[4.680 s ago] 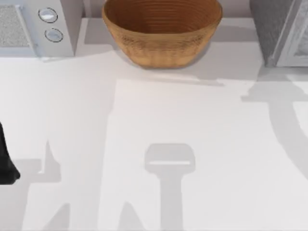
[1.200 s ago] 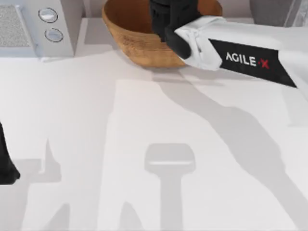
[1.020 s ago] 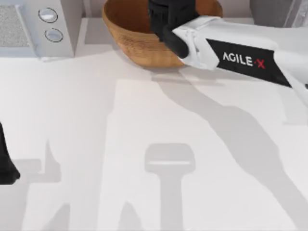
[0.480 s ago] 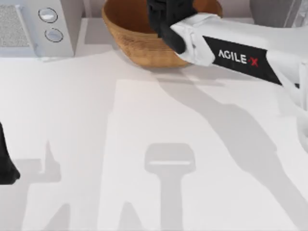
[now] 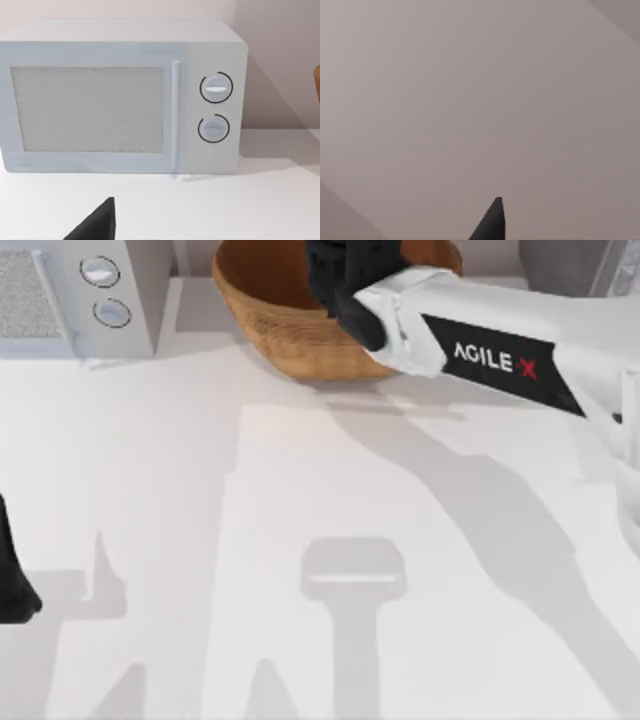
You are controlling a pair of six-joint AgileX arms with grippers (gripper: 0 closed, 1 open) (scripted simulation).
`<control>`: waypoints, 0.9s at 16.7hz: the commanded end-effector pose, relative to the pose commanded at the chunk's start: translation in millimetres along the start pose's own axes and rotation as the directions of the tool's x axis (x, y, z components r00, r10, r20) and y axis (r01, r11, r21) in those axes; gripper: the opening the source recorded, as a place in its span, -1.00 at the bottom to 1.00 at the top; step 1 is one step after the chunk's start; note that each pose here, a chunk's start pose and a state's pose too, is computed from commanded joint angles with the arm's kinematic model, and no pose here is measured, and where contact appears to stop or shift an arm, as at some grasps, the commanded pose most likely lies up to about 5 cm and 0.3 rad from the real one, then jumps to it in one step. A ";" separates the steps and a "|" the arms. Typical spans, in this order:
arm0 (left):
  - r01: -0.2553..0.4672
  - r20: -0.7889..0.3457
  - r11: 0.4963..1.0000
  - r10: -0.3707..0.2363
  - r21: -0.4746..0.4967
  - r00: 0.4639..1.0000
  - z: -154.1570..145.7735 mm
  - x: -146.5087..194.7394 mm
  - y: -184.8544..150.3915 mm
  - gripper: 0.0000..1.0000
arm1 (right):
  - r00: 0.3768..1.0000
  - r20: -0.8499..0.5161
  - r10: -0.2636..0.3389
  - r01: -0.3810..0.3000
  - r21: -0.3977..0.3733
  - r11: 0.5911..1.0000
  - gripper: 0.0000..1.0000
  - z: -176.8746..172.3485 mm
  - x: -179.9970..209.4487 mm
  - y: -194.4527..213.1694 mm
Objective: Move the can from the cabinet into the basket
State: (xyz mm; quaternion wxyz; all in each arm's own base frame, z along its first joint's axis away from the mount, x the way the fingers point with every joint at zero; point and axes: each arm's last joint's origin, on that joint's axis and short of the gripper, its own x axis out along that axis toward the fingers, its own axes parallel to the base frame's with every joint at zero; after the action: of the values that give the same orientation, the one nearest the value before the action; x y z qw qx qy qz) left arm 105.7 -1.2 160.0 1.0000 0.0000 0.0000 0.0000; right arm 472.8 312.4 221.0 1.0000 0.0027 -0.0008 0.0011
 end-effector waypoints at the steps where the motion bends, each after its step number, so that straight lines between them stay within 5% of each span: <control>1: 0.000 0.000 1.000 0.000 0.000 1.000 0.0 0.0 0.0 1.00 | 1.000 0.000 0.000 0.000 0.000 1.000 0.51 0.0 0.0 0.0; 5: 0.000 0.000 1.000 0.000 0.000 1.000 0.0 0.0 0.0 1.00 | 1.000 0.000 0.000 0.000 0.000 1.000 1.00 0.0 0.0 0.0; 15: 0.000 0.000 1.000 0.000 0.000 1.000 0.0 0.0 0.0 1.00 | 1.000 0.000 0.000 0.000 0.000 1.000 1.00 0.0 0.0 0.0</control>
State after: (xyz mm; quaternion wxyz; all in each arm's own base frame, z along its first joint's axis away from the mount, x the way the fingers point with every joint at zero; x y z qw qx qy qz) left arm 105.7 -1.2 160.0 1.0000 0.0000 0.0000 0.0000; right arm 472.8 312.4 221.0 1.0000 0.0027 -0.0008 0.0011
